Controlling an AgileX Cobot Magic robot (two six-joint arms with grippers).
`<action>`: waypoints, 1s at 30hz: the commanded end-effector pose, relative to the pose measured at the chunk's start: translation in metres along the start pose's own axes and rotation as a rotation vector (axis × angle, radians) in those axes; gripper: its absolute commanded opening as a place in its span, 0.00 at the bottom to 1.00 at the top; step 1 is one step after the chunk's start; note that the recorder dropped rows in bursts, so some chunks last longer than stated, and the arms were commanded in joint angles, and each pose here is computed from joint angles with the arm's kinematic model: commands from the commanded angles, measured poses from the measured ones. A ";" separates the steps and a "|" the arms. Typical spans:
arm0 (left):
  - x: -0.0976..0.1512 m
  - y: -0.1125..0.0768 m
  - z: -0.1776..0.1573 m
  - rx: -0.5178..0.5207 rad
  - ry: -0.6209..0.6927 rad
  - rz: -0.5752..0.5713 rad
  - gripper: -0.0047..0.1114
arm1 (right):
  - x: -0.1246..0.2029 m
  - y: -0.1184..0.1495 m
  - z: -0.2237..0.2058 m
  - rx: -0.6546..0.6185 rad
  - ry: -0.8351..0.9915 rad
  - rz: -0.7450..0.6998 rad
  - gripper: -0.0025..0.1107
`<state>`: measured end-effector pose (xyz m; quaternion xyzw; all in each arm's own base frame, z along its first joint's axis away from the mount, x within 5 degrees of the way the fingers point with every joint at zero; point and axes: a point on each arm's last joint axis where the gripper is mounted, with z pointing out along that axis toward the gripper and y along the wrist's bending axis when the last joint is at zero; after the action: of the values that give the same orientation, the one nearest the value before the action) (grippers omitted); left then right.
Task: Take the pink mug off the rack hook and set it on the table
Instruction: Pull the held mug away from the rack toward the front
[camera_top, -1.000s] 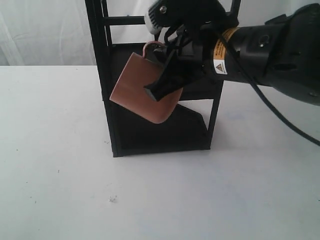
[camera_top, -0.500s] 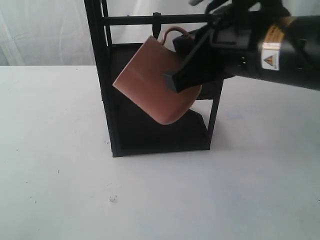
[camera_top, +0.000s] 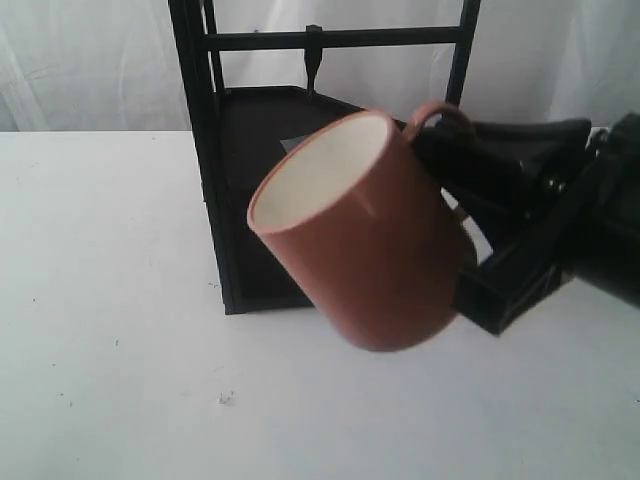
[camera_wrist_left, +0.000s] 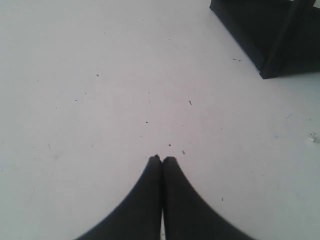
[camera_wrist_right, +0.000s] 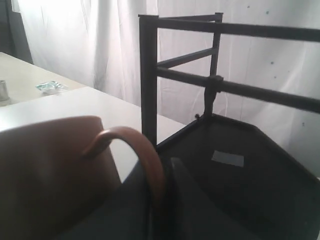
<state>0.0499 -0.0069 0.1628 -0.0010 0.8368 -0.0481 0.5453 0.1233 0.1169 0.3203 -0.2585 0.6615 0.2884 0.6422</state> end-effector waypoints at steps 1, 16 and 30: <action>0.000 0.000 0.000 0.006 -0.003 -0.006 0.04 | 0.019 0.006 -0.008 -0.077 -0.090 0.042 0.02; 0.000 0.000 0.000 0.006 -0.003 -0.006 0.04 | 0.058 0.005 -0.019 -0.083 -0.098 0.094 0.02; 0.000 0.000 0.000 0.006 -0.003 -0.006 0.04 | 0.086 -0.004 -0.039 -0.001 -0.202 0.188 0.02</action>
<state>0.0499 -0.0069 0.1628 -0.0010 0.8368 -0.0481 0.5453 0.0966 0.0922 0.2313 -0.1821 0.6349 0.3628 0.6574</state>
